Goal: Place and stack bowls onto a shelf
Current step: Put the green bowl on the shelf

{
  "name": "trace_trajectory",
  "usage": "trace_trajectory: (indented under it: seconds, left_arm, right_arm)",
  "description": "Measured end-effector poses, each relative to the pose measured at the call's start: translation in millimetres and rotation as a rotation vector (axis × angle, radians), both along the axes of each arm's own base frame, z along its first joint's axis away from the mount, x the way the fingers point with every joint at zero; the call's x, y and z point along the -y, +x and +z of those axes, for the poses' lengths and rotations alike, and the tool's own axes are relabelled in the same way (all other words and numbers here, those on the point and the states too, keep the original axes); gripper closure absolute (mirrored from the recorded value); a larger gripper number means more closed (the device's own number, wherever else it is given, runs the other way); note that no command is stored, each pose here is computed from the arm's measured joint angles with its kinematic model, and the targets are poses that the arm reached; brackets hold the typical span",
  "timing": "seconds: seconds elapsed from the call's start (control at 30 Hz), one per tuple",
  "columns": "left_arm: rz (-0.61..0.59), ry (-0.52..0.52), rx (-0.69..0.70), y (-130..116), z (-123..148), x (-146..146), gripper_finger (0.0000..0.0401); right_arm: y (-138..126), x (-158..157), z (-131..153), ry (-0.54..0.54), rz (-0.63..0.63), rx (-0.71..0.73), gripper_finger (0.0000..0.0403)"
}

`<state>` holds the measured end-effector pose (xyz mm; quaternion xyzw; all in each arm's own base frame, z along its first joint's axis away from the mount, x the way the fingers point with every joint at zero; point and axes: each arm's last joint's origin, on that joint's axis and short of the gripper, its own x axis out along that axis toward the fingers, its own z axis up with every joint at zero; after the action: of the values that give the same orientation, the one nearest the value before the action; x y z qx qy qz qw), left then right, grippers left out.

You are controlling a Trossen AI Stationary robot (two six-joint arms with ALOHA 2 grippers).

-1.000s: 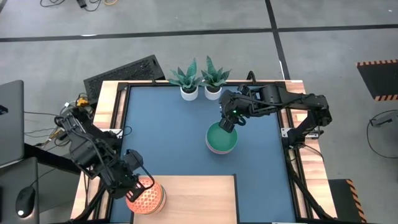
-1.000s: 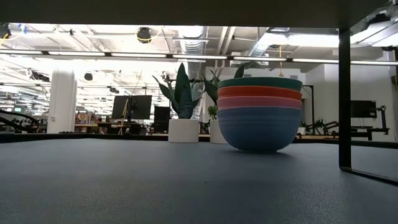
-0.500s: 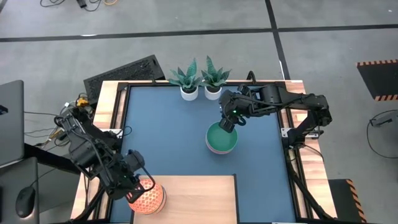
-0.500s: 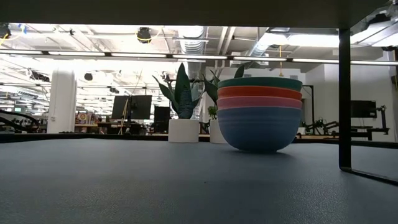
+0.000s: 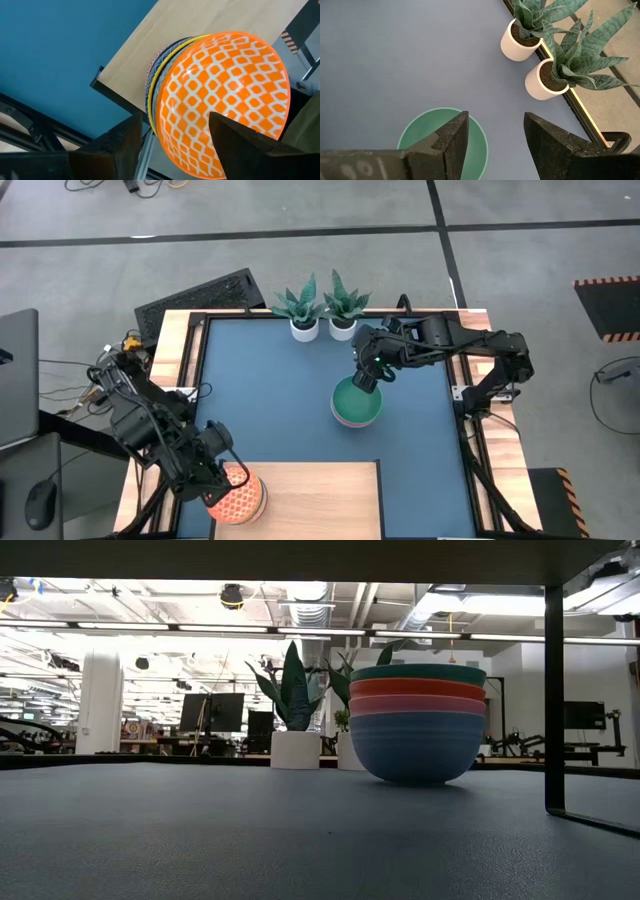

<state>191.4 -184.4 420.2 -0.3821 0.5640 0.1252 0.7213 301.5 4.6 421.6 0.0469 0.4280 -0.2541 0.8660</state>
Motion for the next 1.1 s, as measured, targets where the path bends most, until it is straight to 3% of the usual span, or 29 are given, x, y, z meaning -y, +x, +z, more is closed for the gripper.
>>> trace_trajectory:
  seconds: [0.3,0.63,0.73,0.83,0.93,1.1]
  left_arm:
    - [0.042,0.056,0.065,-7,1,5,0.0186]
    - [0.111,0.3,0.453,-39,7,31,0.0186]
    - [0.162,0.367,0.565,-43,6,33,0.0186]
    - [0.185,0.418,0.646,-46,4,37,0.0186]
    - [0.188,0.452,0.665,-46,-1,38,0.0186]
    - [0.184,0.481,0.665,-44,-8,40,0.0186]
  right_arm:
    - [0,0,0,0.0,0.0,0.0,0.0187]
    - [19,3,3,-0.028,0.04,0.119,0.0187]
    - [27,9,-9,0.01,0.018,0.056,0.0187]
    - [24,15,-27,0.034,-0.035,-0.109,0.0187]
    - [23,17,-41,0.024,-0.066,-0.198,0.0187]
    - [20,22,-92,0.07,-0.051,-0.26,0.0187]
